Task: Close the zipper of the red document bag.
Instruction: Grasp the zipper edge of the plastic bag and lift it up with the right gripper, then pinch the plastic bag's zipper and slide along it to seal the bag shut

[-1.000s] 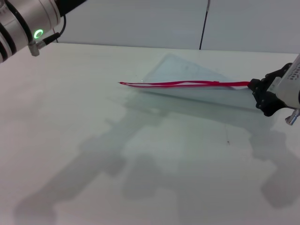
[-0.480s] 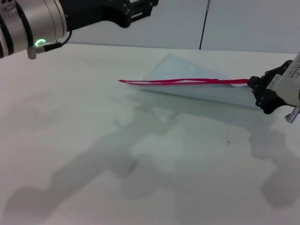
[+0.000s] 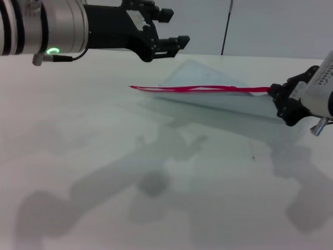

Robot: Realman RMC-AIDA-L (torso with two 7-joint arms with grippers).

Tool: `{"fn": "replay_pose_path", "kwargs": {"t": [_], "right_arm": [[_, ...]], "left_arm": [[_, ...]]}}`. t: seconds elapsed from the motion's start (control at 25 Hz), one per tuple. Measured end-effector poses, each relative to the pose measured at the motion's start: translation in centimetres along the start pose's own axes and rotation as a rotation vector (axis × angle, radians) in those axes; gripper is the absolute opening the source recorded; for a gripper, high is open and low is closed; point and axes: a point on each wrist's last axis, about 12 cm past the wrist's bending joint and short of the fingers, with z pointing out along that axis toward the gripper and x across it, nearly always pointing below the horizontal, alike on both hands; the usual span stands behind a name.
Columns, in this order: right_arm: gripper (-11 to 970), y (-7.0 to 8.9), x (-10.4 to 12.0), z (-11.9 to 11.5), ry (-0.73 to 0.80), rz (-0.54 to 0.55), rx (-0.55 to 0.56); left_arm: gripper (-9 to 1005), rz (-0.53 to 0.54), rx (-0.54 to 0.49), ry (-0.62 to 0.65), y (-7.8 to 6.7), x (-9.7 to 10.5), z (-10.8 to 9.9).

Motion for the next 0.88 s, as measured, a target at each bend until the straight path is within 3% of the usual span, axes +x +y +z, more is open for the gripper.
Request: {"fn": "replay_pose_path", "kwargs": {"t": [0.4,0.88], "right_arm": [[15,0.3,-1.0,-0.4,-0.030,-0.008,-0.030],[15,0.7,-2.1,-1.1,-0.051,-0.022,-0.069]], "left_arm": [[581,0.060,0.031,0.187,0.5,-0.8,1.3],[564,0.151,0.049,0.238,0.8,-2.3,2.2]]}}
